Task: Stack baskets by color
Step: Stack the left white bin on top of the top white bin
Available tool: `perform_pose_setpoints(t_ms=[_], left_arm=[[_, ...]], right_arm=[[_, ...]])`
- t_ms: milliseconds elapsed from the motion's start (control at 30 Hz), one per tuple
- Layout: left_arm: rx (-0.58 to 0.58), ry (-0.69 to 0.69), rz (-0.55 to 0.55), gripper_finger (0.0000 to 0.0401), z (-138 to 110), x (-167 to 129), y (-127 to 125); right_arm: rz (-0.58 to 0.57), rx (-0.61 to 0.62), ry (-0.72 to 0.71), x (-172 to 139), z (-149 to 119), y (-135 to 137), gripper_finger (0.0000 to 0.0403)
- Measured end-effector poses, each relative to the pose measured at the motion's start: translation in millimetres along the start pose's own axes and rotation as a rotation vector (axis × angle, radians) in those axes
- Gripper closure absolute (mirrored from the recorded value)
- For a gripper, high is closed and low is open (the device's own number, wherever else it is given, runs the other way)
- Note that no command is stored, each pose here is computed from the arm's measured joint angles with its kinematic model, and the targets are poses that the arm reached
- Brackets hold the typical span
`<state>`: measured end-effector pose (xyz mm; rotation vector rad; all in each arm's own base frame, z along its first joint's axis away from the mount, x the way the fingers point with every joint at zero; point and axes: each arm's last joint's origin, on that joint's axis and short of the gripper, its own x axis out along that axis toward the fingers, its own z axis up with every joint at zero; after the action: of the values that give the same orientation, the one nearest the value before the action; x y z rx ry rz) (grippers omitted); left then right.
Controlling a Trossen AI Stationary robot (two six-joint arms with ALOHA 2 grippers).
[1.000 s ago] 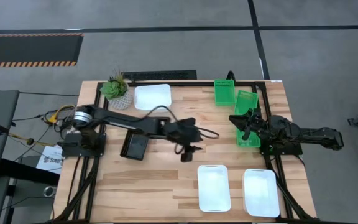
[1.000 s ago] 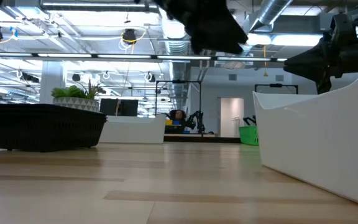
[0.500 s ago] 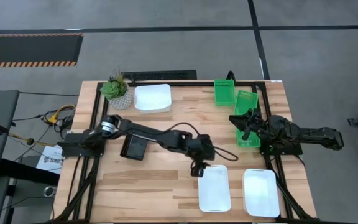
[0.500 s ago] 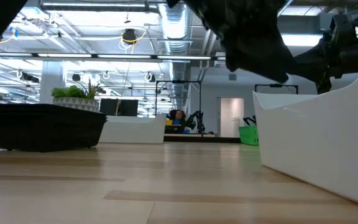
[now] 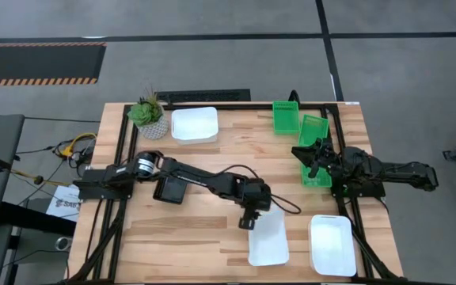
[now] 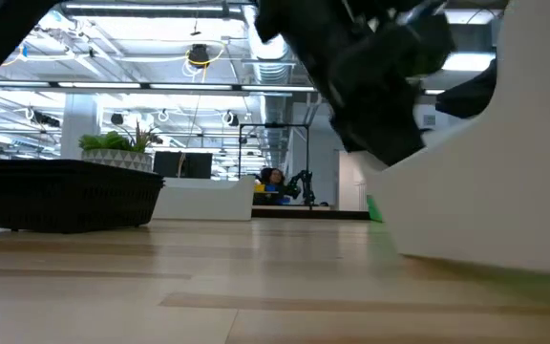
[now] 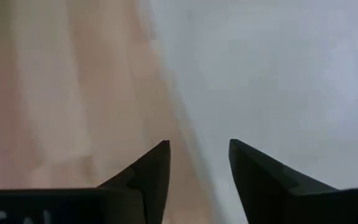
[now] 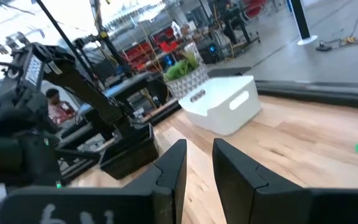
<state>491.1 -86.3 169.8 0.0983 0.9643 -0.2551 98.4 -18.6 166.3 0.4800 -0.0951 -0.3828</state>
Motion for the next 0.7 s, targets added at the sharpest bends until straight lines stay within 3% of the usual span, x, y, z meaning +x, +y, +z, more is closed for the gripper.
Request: perform_pose_setpoints(t_ms=[100,267,567,700], left_arm=[[-0.029,0.044,0.000,0.0287,-6.6,6.0,-0.2],[-0.087,0.044,0.029,0.0386,-5.1,1.1,6.4],[-0.214,0.214,0.250,0.0400,-21.3,-10.3,21.9],[-0.288,0.229,0.323,0.0401,-22.3,-23.8,34.4]], right_arm=[[-0.002,0.002,0.005,0.3,-0.5,-0.1,0.0298],[-0.009,-0.003,0.019,1.4,-1.9,-0.4,0.0298],[-0.008,-0.002,0.019,1.3,-1.8,-0.4,0.0298],[-0.008,-0.002,0.019,1.3,-1.8,-0.4,0.0298]])
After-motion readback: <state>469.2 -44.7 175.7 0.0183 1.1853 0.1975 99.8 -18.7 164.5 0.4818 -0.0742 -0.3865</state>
